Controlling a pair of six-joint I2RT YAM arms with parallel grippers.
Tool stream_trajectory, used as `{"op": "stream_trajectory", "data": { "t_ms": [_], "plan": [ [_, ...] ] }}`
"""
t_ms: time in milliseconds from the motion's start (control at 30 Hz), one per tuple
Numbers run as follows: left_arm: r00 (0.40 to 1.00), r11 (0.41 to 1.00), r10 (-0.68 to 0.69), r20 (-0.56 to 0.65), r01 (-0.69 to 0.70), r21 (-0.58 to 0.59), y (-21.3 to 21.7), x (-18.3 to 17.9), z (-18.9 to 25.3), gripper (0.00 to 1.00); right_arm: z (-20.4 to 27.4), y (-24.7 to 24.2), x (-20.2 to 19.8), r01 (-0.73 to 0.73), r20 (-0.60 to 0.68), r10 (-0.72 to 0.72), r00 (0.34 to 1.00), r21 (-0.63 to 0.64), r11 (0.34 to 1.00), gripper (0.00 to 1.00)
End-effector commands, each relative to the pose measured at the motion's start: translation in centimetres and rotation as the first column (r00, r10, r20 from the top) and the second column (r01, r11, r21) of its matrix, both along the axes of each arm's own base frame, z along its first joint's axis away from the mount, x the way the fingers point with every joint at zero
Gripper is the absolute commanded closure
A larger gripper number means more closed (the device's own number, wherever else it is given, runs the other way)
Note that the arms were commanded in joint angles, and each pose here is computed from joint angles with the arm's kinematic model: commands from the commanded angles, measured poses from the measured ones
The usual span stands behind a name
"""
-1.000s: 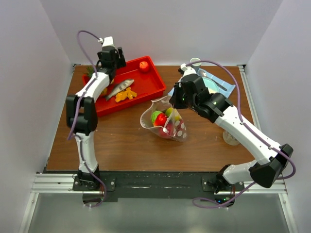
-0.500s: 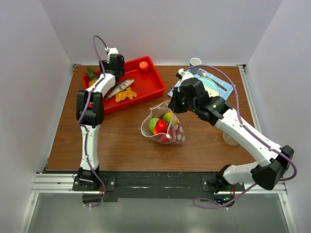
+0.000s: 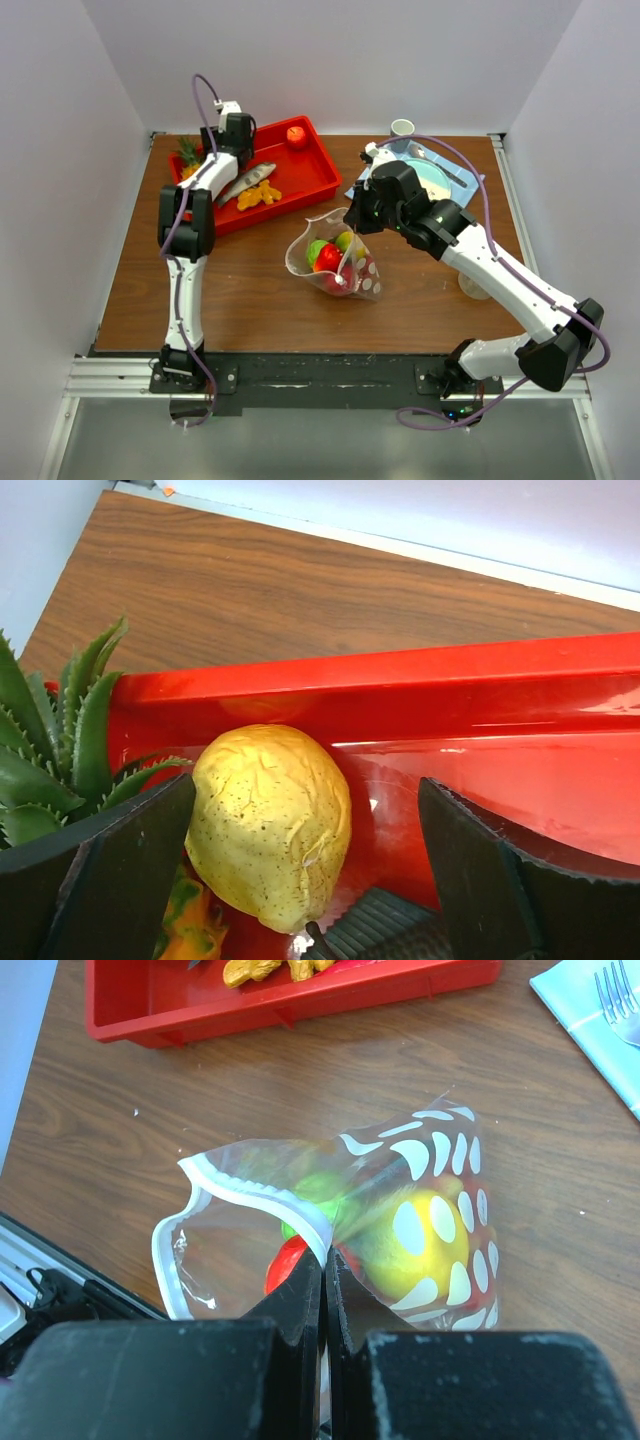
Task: Place the food in the zip-top bag and seal the zipper
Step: Pick up the fake fruit from the bin.
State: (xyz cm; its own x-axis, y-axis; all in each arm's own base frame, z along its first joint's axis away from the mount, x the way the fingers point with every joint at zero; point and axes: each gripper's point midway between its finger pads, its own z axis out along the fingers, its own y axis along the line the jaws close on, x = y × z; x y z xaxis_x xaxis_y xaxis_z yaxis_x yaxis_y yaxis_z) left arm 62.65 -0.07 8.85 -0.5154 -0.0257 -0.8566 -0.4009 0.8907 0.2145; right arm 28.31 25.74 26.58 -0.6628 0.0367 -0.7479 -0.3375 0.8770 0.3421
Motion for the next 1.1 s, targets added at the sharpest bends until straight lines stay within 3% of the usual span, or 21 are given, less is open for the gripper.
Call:
{"op": "stream_trajectory", "data": {
  "t_ms": [0, 167, 300, 500, 700, 767, 900, 1067],
  "plan": [
    [1.0, 1.0, 0.023, -0.019, -0.023, -0.002, 0.8, 0.0, -1.2, 0.01, 1.3, 1.0, 0.5, -0.029, 0.044, 0.027, 0.999, 0.042, 0.999, 1.0],
    [1.0, 1.0, 0.006, -0.023, -0.006, -0.03, 0.3, -0.1, -1.8, 0.02, 1.2, 1.0, 0.5, -0.028, 0.041, 0.026, 0.999, 0.041, 0.999, 1.0],
    [1.0, 0.998, -0.017, -0.018, 0.016, -0.065, -0.4, 0.0, -2.0, 0.1, 0.9, 1.1, 0.6, -0.027, 0.033, 0.025, 0.999, 0.041, 0.999, 1.0],
    [0.998, 0.991, -0.061, -0.006, 0.06, -0.122, -1.8, -0.1, -1.8, 0.36, 0.9, 1.2, 0.7, -0.02, 0.028, 0.019, 0.999, 0.046, 0.999, 1.0],
    [0.981, 0.969, -0.146, 0.128, 0.168, -0.182, -4.2, 0.0, 3.9, 0.58, 1.6, 1.4, 1.2, -0.006, 0.035, 0.005, 0.999, 0.047, 0.999, 1.0],
    [0.966, 0.957, -0.168, 0.198, 0.208, -0.204, -4.8, -0.1, 7.7, 0.62, 1.6, 1.5, 1.3, -0.001, 0.029, 0.0, 1.0, 0.05, 0.999, 1.0],
    [0.935, 0.926, -0.211, 0.284, 0.284, -0.25, -6.6, -1.9, 13.0, 0.64, 1.9, 1.7, 1.7, 0.015, 0.03, -0.017, 0.999, 0.062, 0.998, 1.0],
    [0.879, 0.858, -0.294, 0.375, 0.416, -0.302, -10.5, -8.1, 18.7, 0.66, 2.0, 1.9, 2.6, 0.046, 0.026, -0.048, 0.999, 0.063, 0.997, 1.0]
  ]
}}
